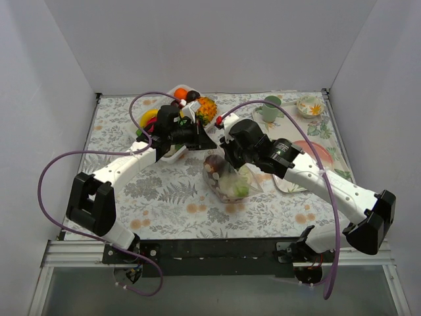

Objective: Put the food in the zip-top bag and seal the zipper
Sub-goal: Zip the zipper food storage bag at the center of the board.

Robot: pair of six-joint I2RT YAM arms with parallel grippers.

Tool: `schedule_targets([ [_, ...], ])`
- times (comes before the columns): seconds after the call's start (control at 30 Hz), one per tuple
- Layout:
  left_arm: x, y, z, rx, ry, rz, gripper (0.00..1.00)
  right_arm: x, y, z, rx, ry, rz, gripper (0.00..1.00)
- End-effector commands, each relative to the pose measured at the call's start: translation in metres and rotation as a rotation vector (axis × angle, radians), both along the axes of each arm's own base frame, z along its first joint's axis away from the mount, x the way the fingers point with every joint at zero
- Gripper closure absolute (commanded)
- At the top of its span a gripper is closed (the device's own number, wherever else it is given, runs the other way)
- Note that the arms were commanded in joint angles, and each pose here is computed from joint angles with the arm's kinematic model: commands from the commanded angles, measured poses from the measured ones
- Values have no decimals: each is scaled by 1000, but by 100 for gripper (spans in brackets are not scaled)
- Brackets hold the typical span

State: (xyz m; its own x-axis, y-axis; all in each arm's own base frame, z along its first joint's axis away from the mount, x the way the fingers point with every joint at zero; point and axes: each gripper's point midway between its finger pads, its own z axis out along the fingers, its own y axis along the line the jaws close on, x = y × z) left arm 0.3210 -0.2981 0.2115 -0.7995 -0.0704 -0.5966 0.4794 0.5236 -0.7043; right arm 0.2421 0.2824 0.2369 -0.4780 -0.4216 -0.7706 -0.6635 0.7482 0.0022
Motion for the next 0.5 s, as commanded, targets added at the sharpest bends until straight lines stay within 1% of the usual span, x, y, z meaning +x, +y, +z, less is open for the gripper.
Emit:
schedule_targets([
  [0.0,45,25,4,63,-57,187,100,-13,-8,3,-1,7,23,90],
  [0.17,58,35,0,93,-48,244,100,-21,-18,-1,-1,19,19,89],
  [0.47,69,44,-2,126,-55,298,100,-40,-42,-9,-1,47,-11,90],
])
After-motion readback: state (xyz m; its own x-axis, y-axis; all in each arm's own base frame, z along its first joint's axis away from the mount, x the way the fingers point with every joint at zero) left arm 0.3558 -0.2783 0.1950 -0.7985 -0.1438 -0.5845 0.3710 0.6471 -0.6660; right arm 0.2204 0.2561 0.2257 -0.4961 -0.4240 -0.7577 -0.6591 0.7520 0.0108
